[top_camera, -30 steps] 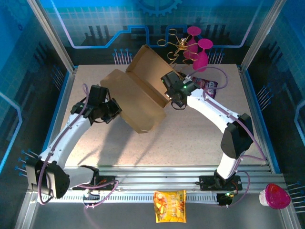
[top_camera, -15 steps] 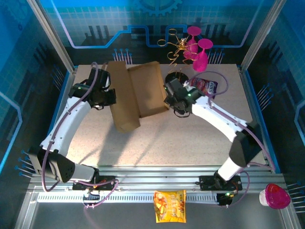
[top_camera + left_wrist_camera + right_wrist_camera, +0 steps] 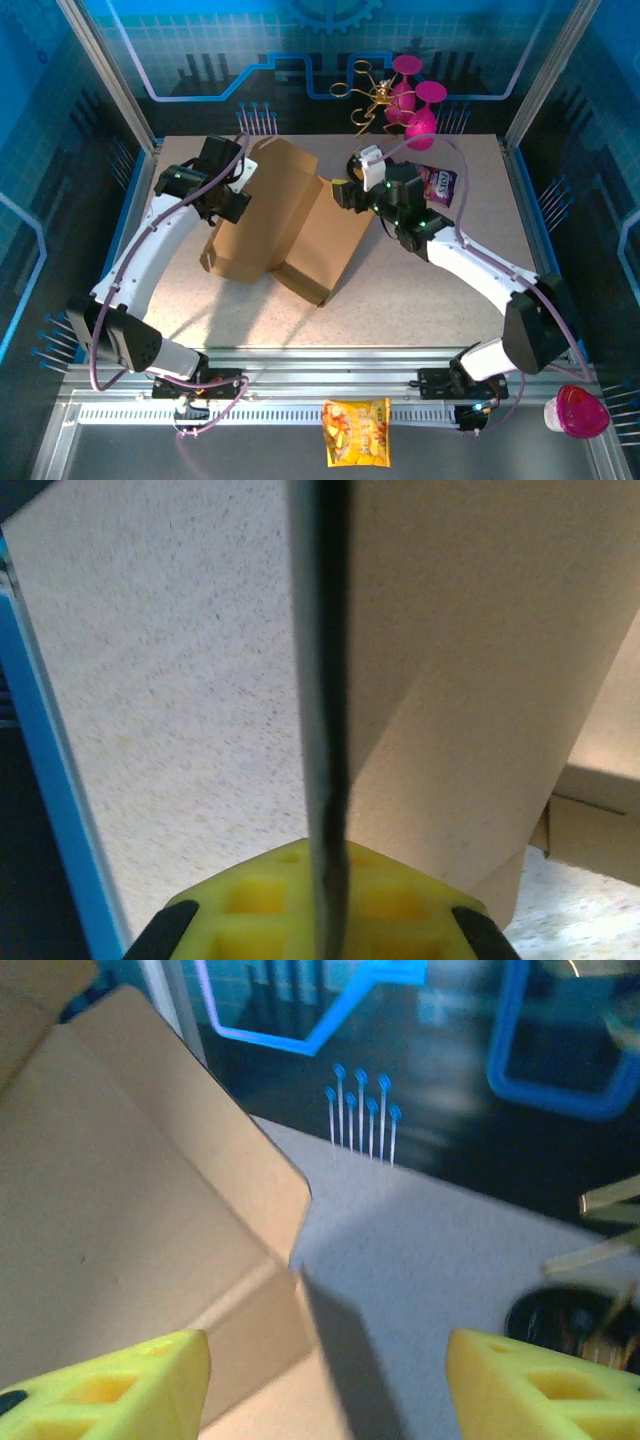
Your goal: Fold the paper box
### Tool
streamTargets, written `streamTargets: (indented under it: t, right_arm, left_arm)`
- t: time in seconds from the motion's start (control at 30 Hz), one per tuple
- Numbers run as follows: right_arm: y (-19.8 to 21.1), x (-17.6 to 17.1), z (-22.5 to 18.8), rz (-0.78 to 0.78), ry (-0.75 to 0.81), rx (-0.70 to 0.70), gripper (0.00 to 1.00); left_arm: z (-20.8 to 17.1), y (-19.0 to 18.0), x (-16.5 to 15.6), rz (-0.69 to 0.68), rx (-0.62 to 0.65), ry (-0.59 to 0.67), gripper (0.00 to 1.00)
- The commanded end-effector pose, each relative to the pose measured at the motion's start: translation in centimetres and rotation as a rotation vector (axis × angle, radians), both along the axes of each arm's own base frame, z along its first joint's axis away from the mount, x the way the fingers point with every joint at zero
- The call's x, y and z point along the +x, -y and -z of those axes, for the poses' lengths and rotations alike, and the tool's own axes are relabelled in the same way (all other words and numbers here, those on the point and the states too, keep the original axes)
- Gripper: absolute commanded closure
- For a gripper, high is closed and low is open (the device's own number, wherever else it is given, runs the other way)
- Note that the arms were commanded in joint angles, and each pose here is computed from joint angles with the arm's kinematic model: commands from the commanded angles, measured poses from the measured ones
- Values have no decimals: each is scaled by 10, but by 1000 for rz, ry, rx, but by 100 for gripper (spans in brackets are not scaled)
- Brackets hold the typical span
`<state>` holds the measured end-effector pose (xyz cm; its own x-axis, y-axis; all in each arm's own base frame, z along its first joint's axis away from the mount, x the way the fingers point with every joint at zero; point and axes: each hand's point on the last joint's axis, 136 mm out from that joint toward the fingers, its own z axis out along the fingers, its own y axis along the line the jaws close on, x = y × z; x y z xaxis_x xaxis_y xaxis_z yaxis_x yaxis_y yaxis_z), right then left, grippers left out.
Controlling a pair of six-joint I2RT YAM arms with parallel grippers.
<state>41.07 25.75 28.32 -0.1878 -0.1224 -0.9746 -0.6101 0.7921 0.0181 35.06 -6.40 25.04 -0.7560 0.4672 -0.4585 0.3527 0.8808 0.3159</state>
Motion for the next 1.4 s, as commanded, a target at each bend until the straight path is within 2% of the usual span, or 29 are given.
streamTargets:
  t: [0.0,0.1,0.2,0.4,0.6,0.8,0.9,1.0,1.03,1.1,1.17,1.2,1.27,1.33,1.37]
  right_arm:
    - [-19,13,-66,-202,381,-105,34]
    - [-30,22,-73,-313,384,-127,34]
    - [-46,22,-63,-404,324,-166,35]
    - [-55,19,-50,-383,276,-202,35]
    - [-70,16,-31,-407,244,-327,39]
    - [-74,29,-25,-355,231,-402,55]
    - [-75,30,-23,-345,226,-425,68]
    - [-74,31,-20,-333,209,-424,89]
    - [-74,30,-18,-329,202,-426,100]
    - [-72,30,-16,-317,192,-424,100]
    - [-63,31,-17,-273,191,-386,100]
    - [-58,31,-18,-254,185,-350,100]
    - [-44,31,-18,-231,168,-269,100]
    - [-32,29,-14,-218,159,-211,100]
    - [-27,27,-13,-214,161,-184,100]
  left_arm:
    - [-23,5,7,127,112,105,100]
    - [-26,15,8,184,139,133,100]
    - [-25,20,9,204,150,138,100]
    - [-24,24,13,223,164,134,100]
    - [-28,28,19,247,167,149,100]
    - [-28,33,20,265,160,159,100]
    - [-29,34,20,267,156,162,100]
    - [-30,34,20,259,150,169,100]
    - [-32,34,20,253,143,176,99]
    - [-43,34,23,205,105,223,73]
    - [-64,22,29,65,-8,321,34]
    - [-72,13,28,-12,-108,347,28]
    - [-82,-10,23,-170,-380,356,28]
    - [-80,-25,16,-270,-539,346,30]
    - [-72,-28,12,-288,-570,335,31]
